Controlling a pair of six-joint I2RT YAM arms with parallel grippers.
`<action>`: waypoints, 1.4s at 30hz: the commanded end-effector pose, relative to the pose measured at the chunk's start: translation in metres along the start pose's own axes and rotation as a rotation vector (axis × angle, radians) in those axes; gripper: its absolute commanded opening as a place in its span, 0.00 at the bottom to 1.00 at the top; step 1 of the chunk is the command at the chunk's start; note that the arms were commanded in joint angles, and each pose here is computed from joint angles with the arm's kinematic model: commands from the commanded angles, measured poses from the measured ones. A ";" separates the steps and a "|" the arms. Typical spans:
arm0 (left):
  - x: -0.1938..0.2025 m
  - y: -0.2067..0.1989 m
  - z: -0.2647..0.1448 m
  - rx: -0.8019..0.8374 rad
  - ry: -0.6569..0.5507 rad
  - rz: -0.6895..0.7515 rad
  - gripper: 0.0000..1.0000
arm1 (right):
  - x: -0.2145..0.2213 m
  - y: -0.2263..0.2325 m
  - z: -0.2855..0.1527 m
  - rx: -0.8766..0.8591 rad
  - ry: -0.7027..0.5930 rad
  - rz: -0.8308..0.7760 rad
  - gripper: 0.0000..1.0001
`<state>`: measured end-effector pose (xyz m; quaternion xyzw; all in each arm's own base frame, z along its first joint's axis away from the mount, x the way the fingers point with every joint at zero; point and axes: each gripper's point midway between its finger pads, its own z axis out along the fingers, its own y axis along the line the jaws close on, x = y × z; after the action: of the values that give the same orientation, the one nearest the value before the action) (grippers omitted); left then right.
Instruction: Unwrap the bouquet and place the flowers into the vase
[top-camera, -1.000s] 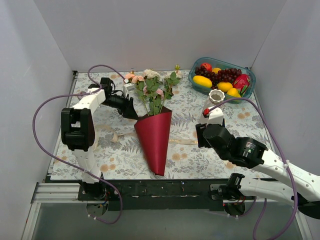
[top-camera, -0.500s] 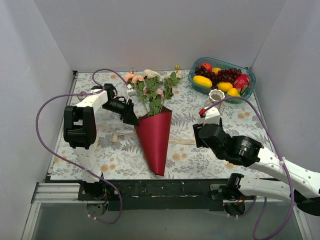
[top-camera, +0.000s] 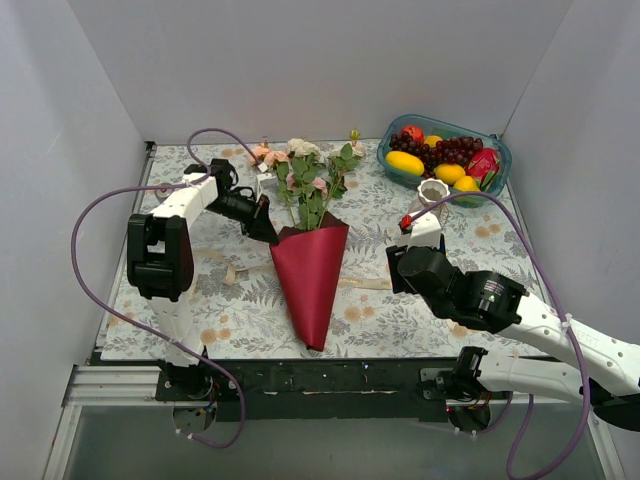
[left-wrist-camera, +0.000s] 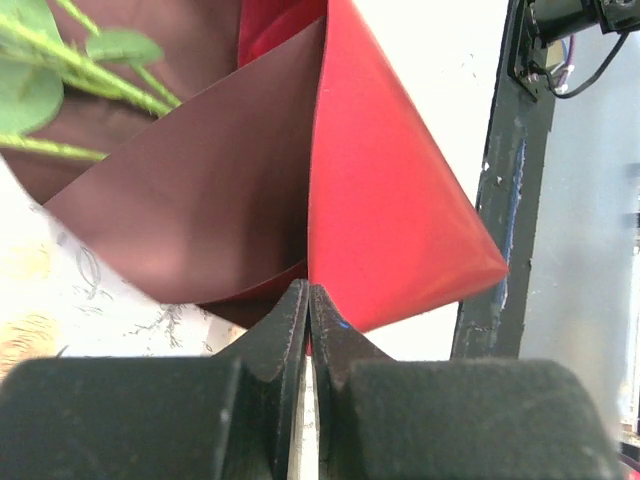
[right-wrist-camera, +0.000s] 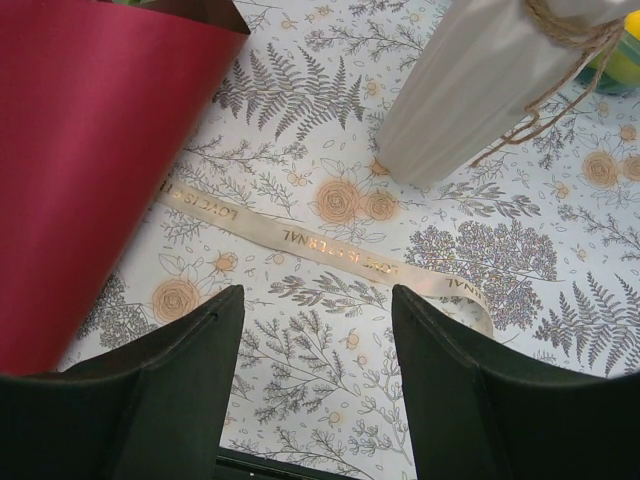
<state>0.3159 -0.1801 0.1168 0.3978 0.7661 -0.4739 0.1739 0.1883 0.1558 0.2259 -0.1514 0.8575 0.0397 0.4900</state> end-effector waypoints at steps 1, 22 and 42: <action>-0.054 -0.038 -0.024 -0.052 -0.061 0.168 0.00 | -0.019 -0.002 -0.008 0.003 -0.053 0.060 0.68; -0.139 -0.115 -0.005 -0.038 -0.158 0.266 0.13 | -0.011 -0.008 -0.017 0.003 -0.057 0.095 0.67; -0.096 -0.037 -0.049 -0.308 -0.197 0.008 0.73 | -0.031 -0.023 -0.034 0.044 -0.094 0.069 0.68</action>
<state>0.3379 -0.2414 0.2368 0.3673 0.7754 -0.4247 0.2890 0.1797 0.1388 0.2504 -0.1221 0.8508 0.0423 0.5094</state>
